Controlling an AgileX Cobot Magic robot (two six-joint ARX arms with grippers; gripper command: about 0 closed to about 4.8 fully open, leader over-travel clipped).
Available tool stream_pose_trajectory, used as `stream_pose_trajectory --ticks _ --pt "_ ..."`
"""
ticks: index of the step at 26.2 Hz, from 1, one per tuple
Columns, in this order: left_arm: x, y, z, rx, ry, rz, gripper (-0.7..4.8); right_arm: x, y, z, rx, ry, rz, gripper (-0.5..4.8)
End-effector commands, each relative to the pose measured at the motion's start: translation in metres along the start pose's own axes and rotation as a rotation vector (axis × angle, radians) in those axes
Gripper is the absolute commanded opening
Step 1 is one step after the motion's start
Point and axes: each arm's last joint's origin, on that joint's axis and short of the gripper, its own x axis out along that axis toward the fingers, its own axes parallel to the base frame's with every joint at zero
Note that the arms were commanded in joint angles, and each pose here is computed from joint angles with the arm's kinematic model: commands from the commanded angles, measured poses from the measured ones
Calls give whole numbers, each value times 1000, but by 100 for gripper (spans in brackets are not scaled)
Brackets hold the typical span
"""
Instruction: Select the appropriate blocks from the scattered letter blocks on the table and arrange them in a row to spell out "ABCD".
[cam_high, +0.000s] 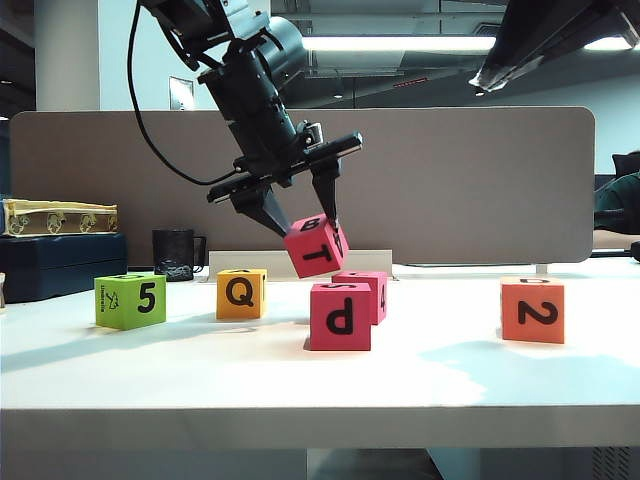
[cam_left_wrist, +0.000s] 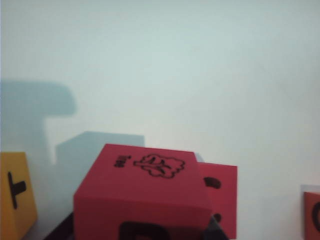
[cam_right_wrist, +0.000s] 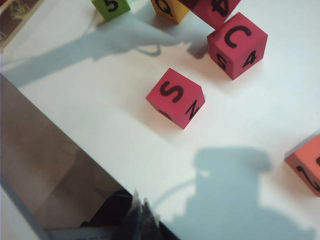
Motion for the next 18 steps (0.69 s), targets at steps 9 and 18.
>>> stream_pose_trajectory --ticks 9,18 --pt "4 3 -3 2 19 67 238 -1 1 0 -3 1 2 -1" --pt "18 7 -10 0 63 83 238 -1 1 -1 1 11 2 -1"
